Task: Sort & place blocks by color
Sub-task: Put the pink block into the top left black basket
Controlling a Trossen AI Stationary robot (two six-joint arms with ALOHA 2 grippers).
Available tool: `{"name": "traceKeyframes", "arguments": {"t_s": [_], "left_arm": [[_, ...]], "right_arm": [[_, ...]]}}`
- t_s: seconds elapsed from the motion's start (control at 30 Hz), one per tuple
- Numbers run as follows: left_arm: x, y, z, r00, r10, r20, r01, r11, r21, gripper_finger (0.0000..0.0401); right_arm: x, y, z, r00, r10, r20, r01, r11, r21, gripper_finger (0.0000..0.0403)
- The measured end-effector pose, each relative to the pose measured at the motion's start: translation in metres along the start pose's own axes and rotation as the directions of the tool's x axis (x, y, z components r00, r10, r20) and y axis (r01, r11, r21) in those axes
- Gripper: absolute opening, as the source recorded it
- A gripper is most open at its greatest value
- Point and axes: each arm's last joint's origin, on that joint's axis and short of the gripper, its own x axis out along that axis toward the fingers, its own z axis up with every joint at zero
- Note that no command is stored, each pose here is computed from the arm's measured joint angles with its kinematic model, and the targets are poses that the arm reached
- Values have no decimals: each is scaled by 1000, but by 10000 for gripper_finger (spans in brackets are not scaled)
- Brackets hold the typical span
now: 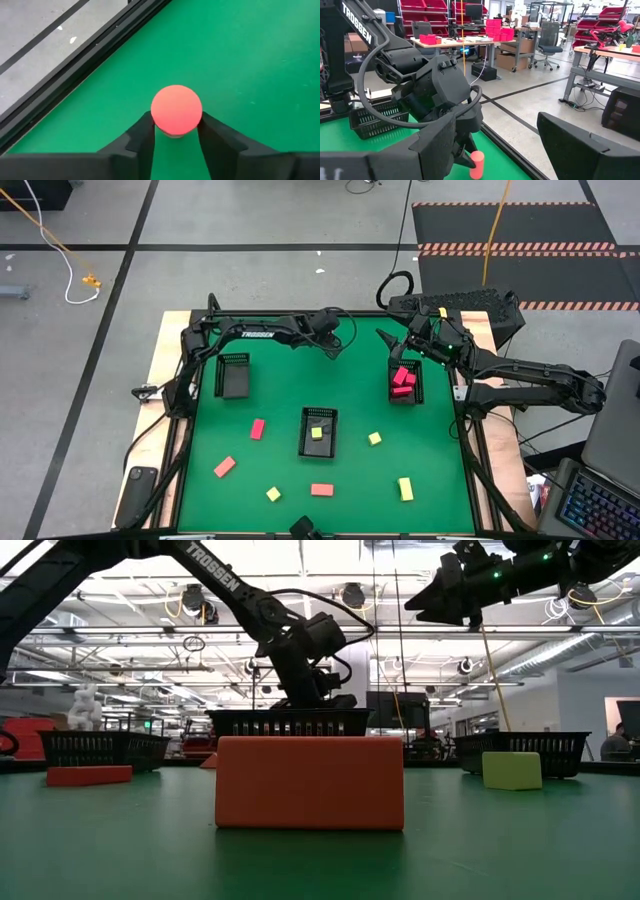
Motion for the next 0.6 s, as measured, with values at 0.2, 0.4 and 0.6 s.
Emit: {"name": "traceKeyframes", "arguments": {"t_s": [0.2,0.4,0.6], "left_arm": [[0,0,0,1000,0,-3,0,999,32,75],[-5,1,1,1000,0,-6,0,999,42,11],[-6,0,-1,999,-13,-33,15,998,65,18]], "right_arm": [[0,0,0,1000,0,0,0,1000,-8,274],[0,0,0,1000,0,-1,0,1000,-10,274],[0,0,-2,1000,-2,-20,1,1000,-28,274]]}}
